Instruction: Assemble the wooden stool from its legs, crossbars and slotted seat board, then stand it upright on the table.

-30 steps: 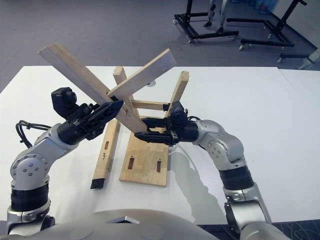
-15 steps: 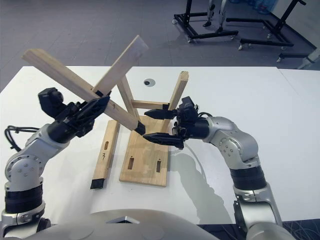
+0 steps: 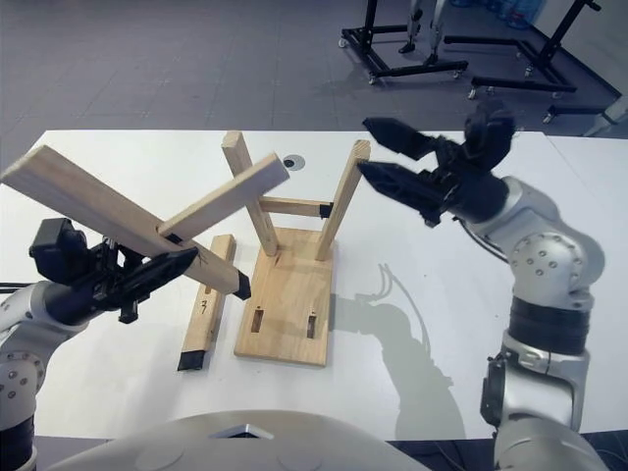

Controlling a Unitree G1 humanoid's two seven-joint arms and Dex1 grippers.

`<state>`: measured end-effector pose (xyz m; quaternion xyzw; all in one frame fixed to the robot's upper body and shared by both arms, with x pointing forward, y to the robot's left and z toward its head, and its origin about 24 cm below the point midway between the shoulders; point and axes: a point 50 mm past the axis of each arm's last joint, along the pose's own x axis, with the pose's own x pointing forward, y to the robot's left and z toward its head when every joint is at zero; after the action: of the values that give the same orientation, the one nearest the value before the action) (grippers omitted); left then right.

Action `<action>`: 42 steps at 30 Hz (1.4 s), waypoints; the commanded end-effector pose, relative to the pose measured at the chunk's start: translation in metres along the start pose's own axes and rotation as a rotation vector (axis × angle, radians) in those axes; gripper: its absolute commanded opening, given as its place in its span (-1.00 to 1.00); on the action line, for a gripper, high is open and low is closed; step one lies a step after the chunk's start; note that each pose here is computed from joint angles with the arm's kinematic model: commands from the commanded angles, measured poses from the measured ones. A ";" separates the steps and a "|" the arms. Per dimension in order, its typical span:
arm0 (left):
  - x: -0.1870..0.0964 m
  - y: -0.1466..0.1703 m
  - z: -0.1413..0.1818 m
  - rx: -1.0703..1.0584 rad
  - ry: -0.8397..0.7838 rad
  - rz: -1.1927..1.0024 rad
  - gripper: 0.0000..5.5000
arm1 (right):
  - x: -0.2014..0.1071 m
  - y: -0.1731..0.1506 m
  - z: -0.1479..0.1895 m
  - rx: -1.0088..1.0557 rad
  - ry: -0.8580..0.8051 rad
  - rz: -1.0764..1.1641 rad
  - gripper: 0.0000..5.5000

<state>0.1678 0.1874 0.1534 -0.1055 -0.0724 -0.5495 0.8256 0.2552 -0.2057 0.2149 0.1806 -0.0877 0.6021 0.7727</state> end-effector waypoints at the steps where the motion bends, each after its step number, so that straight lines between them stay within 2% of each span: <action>1: -0.001 0.000 -0.005 0.124 0.073 -0.033 -0.25 | 0.004 0.002 0.006 0.007 -0.014 0.002 0.75; 5: -0.001 0.002 -0.018 0.108 0.161 -0.095 -0.25 | 0.004 0.000 0.006 0.004 -0.035 -0.027 0.75; 12: 0.005 0.008 -0.039 0.126 0.166 -0.201 -0.25 | 0.009 -0.006 0.000 0.010 -0.059 -0.056 0.75; 15: 0.009 0.011 -0.048 0.148 0.215 -0.258 -0.25 | 0.011 -0.007 0.000 0.009 -0.048 -0.053 0.75; 19: 0.015 0.012 -0.048 0.114 0.196 -0.312 -0.25 | 0.013 -0.010 -0.002 0.024 -0.029 -0.045 0.75; 32: 0.013 0.023 -0.050 0.036 0.286 -0.381 -0.25 | 0.019 -0.012 -0.007 0.040 0.005 -0.025 0.75; 42: 0.025 0.025 -0.047 0.033 0.246 -0.411 -0.25 | 0.020 -0.016 -0.014 0.048 0.042 -0.021 0.75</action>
<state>0.2004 0.1650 0.1080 -0.0059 0.0060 -0.7082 0.7059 0.2729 -0.1877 0.2044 0.1951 -0.0572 0.5946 0.7779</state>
